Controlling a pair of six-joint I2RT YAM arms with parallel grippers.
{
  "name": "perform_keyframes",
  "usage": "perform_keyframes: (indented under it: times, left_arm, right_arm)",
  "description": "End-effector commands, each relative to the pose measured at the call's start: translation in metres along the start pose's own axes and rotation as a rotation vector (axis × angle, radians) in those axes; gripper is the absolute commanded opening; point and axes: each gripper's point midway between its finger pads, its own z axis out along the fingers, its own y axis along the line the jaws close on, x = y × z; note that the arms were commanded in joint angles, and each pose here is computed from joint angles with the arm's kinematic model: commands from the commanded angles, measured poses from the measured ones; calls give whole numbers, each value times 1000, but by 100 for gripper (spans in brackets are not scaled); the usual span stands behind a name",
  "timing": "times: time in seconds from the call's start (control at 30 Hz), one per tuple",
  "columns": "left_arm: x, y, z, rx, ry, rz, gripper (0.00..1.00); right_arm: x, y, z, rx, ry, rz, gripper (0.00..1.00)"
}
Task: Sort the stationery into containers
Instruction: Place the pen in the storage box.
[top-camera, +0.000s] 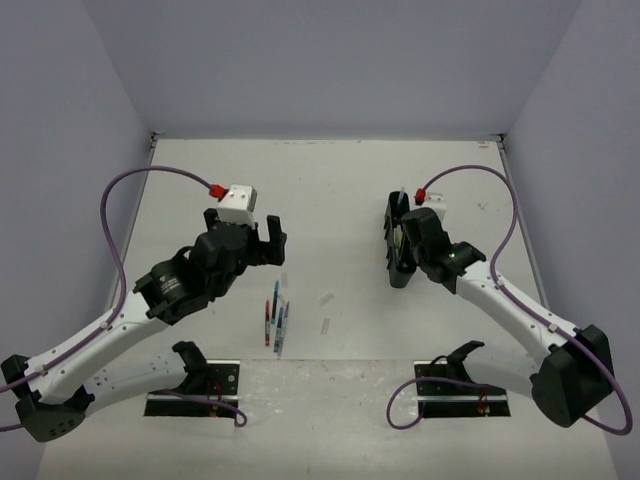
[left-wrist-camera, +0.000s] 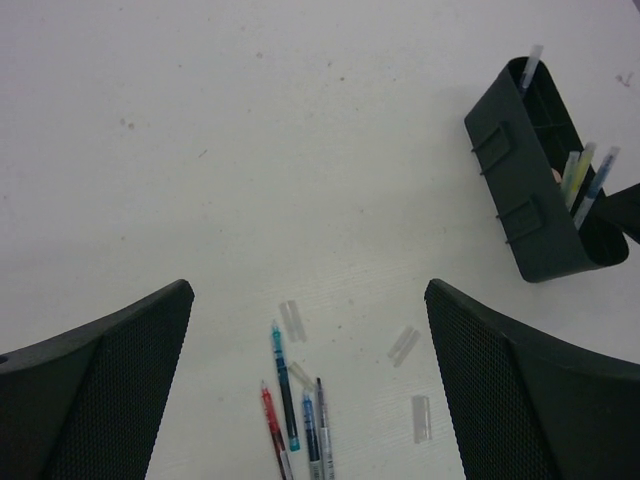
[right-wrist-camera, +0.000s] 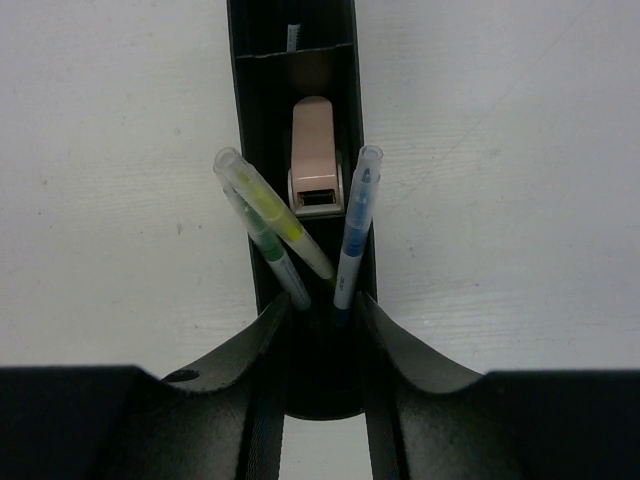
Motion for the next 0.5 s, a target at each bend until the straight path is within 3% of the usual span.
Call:
perform_keyframes:
  times: [0.0,0.1,0.23,0.27,0.33,0.4,0.47]
  left_arm:
    - [15,29,-5,-130,31,6,100]
    - [35,40,-1,-189,83,30,100]
    - [61,56,7,-298,165,27,100]
    - [66,58,8,-312,184,31,100]
    - [69,58,9,-311,196,36,100]
    - [69,62,7,-326,196,43,100]
    - [67,68,3,-350,192,44,100]
  right_arm:
    - [-34,7,-26,-54,-90,28,34]
    - [-54,22,-50,-136,-132,13,37]
    - [-61,66,-79,-273,-133,-51,50]
    - [-62,75,-86,-283,-135,-50,57]
    - [-51,96,-87,-295,-103,-69,92]
    - [-47,109,-85,-314,-84,-56,98]
    - [-32,123,-73,-320,-28,-63,99]
